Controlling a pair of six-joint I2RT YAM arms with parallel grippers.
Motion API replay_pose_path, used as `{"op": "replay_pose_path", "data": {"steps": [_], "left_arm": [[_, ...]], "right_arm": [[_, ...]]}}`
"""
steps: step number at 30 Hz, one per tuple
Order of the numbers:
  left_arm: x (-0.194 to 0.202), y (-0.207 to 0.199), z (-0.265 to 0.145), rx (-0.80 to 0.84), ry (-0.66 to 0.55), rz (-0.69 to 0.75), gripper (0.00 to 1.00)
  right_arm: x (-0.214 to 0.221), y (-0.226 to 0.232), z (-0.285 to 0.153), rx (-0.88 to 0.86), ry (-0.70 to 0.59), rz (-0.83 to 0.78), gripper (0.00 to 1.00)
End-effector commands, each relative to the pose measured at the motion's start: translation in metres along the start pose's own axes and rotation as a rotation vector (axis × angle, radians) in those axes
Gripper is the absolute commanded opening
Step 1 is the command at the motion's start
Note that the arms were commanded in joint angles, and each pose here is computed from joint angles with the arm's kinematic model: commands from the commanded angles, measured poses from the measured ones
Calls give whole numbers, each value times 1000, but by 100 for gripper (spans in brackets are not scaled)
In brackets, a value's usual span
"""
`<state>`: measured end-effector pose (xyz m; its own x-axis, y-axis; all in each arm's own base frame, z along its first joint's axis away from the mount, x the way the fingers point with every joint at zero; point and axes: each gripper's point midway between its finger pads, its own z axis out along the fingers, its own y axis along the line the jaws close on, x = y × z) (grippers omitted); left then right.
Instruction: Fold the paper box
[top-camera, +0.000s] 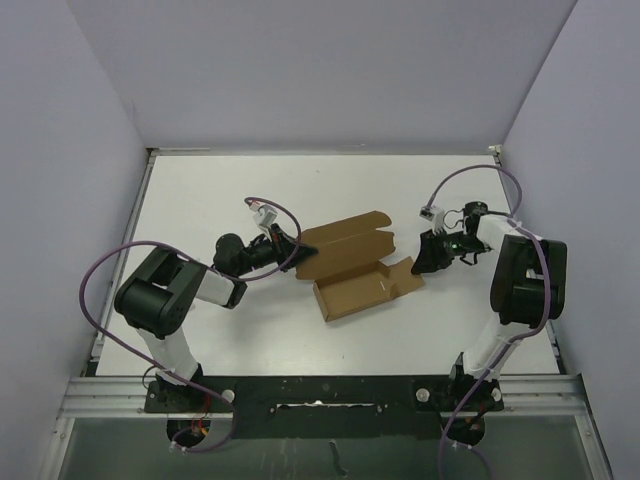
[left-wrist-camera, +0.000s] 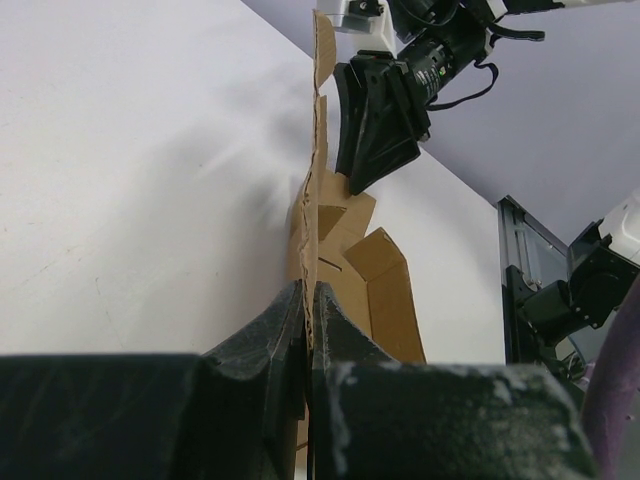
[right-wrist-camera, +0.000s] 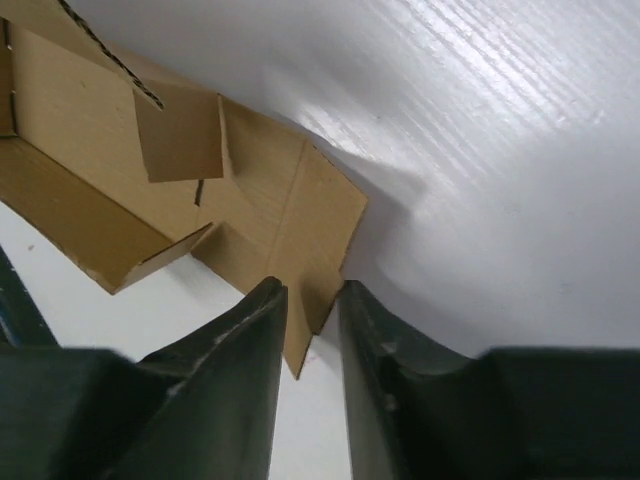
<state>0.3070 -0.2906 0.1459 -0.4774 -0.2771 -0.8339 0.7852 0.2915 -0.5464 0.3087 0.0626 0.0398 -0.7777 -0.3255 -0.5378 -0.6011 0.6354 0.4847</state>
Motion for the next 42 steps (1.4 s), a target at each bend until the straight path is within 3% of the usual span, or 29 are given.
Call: {"op": "replay_pose_path", "data": {"steps": [1, 3, 6, 16, 26, 36, 42], "left_arm": [[-41, -24, 7, 70, -91, 110, 0], [-42, -25, 8, 71, -91, 110, 0], [-43, -25, 8, 64, -100, 106, 0], [-53, -21, 15, 18, -91, 122, 0], [-64, -20, 21, -8, -67, 208, 0], [-46, -17, 21, -34, -1, 300, 0], [-46, -20, 17, -33, -5, 313, 0]], "right_arm": [[-22, 18, -4, -67, -44, -6, 19], [-26, 22, -5, -89, -59, 0, 7], [-35, 29, -10, -113, -96, -12, 0], [-68, 51, -32, -36, -237, -142, 0], [-79, 78, -22, -3, -261, -303, 0], [-63, 70, 7, -50, -158, -240, 1], [-60, 74, 13, -127, -157, -184, 10]]}}
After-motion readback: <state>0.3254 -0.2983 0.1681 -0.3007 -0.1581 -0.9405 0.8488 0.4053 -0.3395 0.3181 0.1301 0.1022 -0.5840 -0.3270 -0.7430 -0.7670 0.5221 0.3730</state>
